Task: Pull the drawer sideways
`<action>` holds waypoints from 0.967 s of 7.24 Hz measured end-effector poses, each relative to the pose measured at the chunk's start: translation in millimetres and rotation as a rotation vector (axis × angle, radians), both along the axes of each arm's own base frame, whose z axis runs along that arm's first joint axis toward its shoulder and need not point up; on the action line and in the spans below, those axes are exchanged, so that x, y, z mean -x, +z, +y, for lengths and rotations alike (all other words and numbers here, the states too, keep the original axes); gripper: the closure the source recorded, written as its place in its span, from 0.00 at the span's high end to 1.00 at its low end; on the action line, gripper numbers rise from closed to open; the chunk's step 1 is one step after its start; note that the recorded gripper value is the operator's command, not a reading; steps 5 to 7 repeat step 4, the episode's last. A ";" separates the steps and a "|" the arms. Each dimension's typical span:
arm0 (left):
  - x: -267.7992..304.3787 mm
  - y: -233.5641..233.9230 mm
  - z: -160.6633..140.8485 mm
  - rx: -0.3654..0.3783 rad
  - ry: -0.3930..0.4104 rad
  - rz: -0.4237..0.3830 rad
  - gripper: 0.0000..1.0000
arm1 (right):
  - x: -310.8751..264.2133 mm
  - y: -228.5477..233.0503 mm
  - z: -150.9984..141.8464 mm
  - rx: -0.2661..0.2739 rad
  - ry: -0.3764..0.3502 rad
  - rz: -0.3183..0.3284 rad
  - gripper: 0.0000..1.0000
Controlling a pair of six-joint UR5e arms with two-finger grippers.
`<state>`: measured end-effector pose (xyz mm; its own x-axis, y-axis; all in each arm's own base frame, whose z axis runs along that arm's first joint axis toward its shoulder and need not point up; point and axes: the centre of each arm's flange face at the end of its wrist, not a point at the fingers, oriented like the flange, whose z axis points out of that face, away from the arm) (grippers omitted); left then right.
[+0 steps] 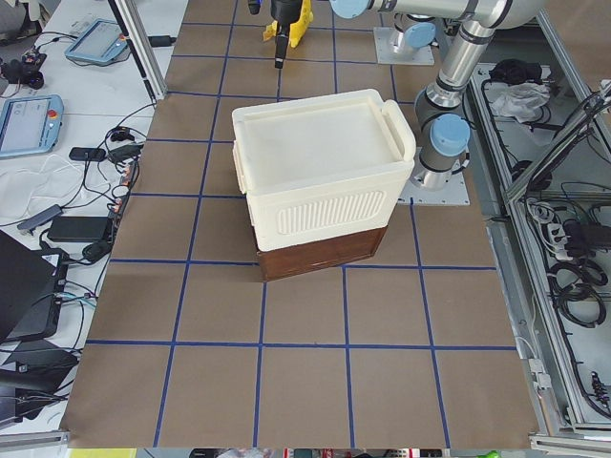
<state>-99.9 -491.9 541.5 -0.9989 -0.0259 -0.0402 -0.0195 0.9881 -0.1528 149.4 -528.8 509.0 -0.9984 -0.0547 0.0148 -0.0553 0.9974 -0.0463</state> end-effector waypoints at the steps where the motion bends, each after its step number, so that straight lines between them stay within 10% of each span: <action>1: 0.7 -1.4 -0.4 -0.003 0.004 0.012 1.00 | 0.0 0.0 0.0 0.000 0.001 0.000 1.00; 7: 1.1 -3.0 -1.1 -0.006 0.006 0.020 1.00 | 0.0 0.0 0.0 0.000 0.000 0.000 1.00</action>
